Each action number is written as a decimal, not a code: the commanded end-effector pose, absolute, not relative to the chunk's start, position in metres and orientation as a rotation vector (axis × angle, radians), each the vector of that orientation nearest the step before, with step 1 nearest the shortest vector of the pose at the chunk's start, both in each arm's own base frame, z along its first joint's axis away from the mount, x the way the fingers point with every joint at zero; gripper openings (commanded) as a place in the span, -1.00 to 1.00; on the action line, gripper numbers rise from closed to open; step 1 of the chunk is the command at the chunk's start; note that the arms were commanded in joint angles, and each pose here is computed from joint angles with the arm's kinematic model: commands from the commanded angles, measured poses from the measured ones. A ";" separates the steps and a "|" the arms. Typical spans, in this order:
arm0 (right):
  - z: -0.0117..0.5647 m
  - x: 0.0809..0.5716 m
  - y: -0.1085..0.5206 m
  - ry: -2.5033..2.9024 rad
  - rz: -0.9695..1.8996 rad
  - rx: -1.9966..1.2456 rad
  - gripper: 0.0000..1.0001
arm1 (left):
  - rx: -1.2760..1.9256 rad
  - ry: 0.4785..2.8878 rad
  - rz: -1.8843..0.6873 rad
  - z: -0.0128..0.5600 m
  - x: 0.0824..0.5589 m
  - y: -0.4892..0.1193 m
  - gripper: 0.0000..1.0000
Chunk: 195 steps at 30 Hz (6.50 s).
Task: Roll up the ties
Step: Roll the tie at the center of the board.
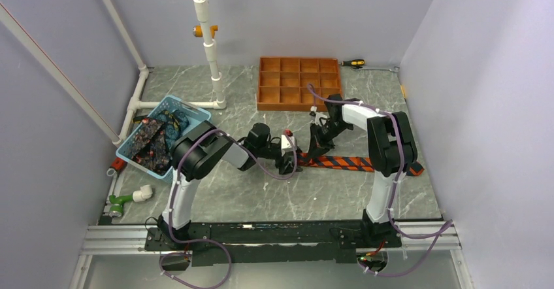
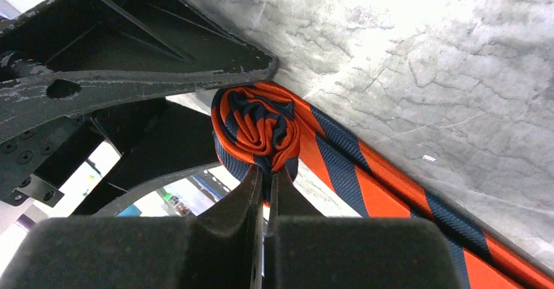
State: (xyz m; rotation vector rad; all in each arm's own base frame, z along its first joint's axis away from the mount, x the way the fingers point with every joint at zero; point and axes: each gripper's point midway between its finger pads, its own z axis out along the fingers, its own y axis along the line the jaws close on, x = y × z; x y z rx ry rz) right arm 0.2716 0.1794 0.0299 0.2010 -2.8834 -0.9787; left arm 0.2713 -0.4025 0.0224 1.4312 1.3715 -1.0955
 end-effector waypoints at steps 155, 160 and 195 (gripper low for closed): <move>-0.044 0.292 0.165 -2.952 -0.708 0.274 -1.00 | 1.445 1.303 -1.078 0.047 0.272 -0.372 0.52; -0.048 0.291 0.162 -2.911 -0.680 0.294 -1.00 | 1.391 1.250 -1.083 0.046 0.284 -0.386 0.53; 0.052 0.319 0.156 -2.849 -1.322 0.339 -0.15 | 1.600 1.879 -0.908 -0.059 0.258 -0.337 -1.00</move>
